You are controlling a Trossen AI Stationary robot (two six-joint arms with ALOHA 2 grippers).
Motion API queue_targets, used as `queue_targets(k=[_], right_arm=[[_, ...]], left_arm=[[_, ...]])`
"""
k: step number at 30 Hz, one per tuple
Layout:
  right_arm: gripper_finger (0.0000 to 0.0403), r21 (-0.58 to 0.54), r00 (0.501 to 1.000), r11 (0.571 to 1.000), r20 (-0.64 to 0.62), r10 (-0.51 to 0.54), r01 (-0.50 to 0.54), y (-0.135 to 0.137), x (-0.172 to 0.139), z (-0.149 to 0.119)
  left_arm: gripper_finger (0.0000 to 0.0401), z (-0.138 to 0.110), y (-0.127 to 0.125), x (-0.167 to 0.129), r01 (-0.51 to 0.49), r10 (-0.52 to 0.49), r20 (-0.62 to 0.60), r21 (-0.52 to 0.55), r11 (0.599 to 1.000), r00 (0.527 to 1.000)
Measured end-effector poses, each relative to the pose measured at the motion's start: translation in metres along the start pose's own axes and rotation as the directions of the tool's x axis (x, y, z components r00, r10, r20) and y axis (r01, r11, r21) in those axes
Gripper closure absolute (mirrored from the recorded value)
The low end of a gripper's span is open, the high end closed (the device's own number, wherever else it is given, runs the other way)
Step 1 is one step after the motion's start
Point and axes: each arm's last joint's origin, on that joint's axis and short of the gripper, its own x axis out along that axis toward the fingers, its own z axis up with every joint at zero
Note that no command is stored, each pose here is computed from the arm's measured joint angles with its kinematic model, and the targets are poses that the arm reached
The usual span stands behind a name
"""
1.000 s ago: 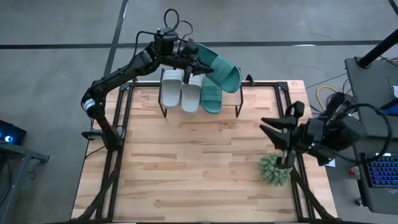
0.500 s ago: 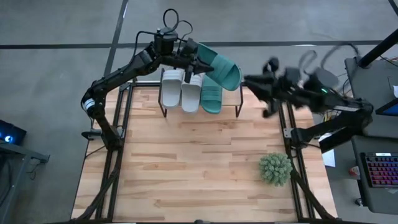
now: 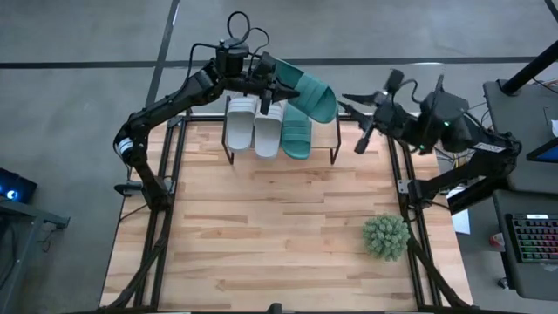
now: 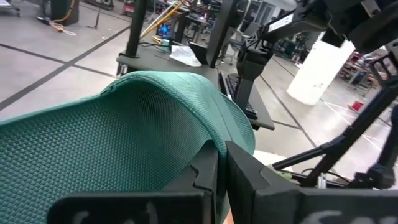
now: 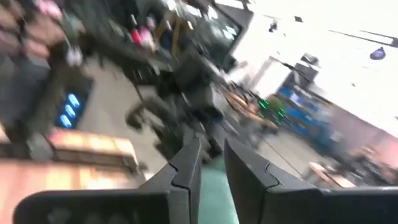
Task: Pick and place slides into the shelf
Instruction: Put the green slide on the shelf
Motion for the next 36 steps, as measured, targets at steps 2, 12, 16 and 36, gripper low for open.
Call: queue_targets(k=[2,12,16,36], right_arm=[[0.0329,-0.051,0.997,0.999,-0.068,-0.018,0.015,0.004,-0.009,0.001],[0.0226,0.017,0.937,0.996,-0.338,0.09,-0.09,0.024,-0.04,-0.022],[0.0196,0.304,0.909,0.949,-0.413,0.053,0.082,0.021,-0.047,-0.033],[0.0188,0.599,0.9,0.674,-0.324,-0.291,0.433,0.085,-0.077,-0.069]], left_arm=[[0.0401,0.0,0.001,0.0,-0.011,0.011,0.002,0.0,1.0,1.0],[0.0401,0.0,0.002,-0.001,-0.014,0.014,0.003,-0.025,1.0,1.0],[0.0401,0.0,0.002,-0.001,-0.019,0.019,0.004,-0.026,0.999,1.0],[0.0401,0.0,0.003,-0.001,-0.055,0.055,0.011,-0.024,0.998,0.998]])
